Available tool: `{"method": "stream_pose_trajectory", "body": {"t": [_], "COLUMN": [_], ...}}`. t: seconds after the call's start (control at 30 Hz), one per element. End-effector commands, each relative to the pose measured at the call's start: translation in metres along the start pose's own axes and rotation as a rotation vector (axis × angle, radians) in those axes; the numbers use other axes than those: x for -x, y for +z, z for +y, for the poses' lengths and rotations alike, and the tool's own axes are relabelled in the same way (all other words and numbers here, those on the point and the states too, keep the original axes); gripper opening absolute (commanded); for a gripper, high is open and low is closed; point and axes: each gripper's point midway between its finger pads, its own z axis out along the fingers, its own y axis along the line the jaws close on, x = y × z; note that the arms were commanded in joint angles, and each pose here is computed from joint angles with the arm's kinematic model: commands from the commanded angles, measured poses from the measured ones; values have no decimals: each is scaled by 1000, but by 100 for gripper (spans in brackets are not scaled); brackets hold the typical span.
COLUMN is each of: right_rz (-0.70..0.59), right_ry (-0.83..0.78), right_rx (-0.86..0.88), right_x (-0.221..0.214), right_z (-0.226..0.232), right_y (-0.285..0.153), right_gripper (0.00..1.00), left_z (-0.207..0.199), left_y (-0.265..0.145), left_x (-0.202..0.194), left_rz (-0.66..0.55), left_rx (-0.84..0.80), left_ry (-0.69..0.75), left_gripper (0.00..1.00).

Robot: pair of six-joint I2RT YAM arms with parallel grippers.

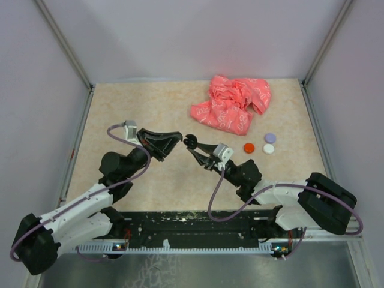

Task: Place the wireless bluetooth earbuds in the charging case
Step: Place the earbud in the charging case.

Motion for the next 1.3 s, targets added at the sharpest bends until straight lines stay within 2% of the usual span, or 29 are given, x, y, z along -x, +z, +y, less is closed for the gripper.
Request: {"method": "stream_pose_trajectory", "body": {"t": [0.0,0.73,1.27], "right_rz": [-141,-191,-194], "right_ry": [5,46,58], "right_rx": [-23,-31,12], "right_x": [43,54,56], "right_z": [-6,-5,3], "right_y": [11,6,7], "right_gripper": [0,0,0], "left_z": [-19,-24,-22], "left_y": [3,12,12], "left_x": [9,-14,-3], "left_rz": [-48,-9,-49], "left_rx": [-78,-106,-86], "left_ry": [-9,-13,36], "left_gripper": [0,0,0]}}
